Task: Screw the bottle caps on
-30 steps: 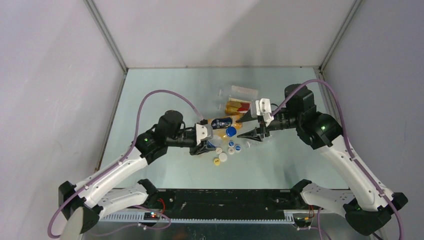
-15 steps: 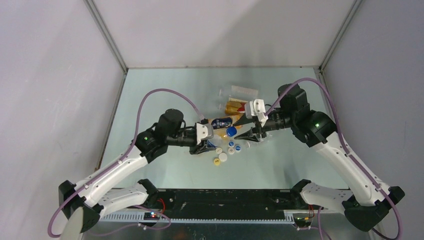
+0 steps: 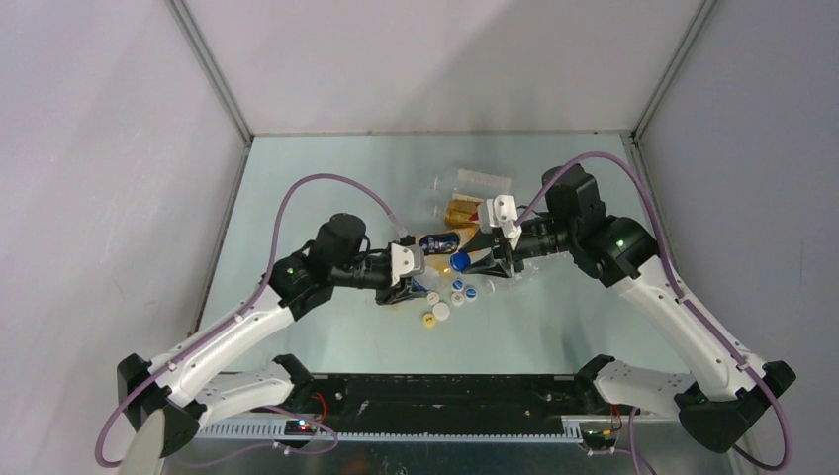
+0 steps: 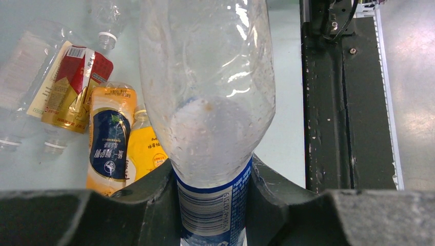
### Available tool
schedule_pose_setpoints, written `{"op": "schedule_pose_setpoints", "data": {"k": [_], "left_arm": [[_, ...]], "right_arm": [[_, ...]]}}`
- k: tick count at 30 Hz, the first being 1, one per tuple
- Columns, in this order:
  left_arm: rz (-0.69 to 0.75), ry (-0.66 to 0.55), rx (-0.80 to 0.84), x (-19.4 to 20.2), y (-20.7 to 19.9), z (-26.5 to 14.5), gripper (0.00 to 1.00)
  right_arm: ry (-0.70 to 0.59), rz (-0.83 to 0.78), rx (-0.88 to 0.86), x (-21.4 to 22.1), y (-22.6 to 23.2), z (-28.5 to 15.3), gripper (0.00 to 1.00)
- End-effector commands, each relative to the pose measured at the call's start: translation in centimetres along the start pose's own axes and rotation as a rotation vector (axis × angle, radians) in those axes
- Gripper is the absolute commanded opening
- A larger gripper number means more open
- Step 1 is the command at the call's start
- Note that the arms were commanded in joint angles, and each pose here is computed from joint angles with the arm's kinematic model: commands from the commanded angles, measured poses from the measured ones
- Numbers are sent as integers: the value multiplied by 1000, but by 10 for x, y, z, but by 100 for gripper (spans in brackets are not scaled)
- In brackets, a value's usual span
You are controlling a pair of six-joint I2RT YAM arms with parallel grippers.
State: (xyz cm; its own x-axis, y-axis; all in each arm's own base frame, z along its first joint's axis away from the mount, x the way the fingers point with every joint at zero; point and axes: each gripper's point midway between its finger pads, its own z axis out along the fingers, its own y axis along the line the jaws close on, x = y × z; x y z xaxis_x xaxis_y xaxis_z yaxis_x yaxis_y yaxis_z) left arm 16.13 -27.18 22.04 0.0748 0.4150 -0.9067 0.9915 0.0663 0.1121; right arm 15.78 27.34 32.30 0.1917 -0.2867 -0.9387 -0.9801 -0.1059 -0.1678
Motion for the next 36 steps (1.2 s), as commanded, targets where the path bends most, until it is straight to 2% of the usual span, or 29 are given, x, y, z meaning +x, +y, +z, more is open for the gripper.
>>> {"op": "schedule_pose_setpoints", "data": {"k": [1,7,10,13,19,22,24,26,28,32,34,36], "left_arm": [[71,-58,-19,-28,8,-4,9],[109,-40,-121,-34,24,-6,9],[146,-21,-251,-38,42,-10,8],[198,-1,-422,-43,66,-19,8],[330,66,-680,-48,93,-33,8],[409,118,-737,-46,95,-28,8],[430,143,-750,-43,95,-24,8],[432,171,-744,-36,96,-21,5],[429,207,-736,-26,96,-20,2],[371,248,-608,-3,85,-16,1],[344,255,-542,1,79,-17,2],[317,264,-459,6,69,-15,2]], "right_arm": [[4,8,-3,-4,1,0,38],[12,122,42,-5,-3,2,21],[27,270,102,-4,-7,5,1],[36,415,232,-2,-22,6,0],[-67,996,559,5,-61,-1,0],[-144,1295,589,5,-69,1,0],[-182,1382,580,1,-74,3,0],[-211,1385,546,-8,-75,5,0],[-219,1312,537,-14,-76,2,3],[-184,1001,539,-20,-72,-11,37],[-139,828,532,-19,-68,-19,46],[-83,652,487,-17,-59,-22,49]]}}
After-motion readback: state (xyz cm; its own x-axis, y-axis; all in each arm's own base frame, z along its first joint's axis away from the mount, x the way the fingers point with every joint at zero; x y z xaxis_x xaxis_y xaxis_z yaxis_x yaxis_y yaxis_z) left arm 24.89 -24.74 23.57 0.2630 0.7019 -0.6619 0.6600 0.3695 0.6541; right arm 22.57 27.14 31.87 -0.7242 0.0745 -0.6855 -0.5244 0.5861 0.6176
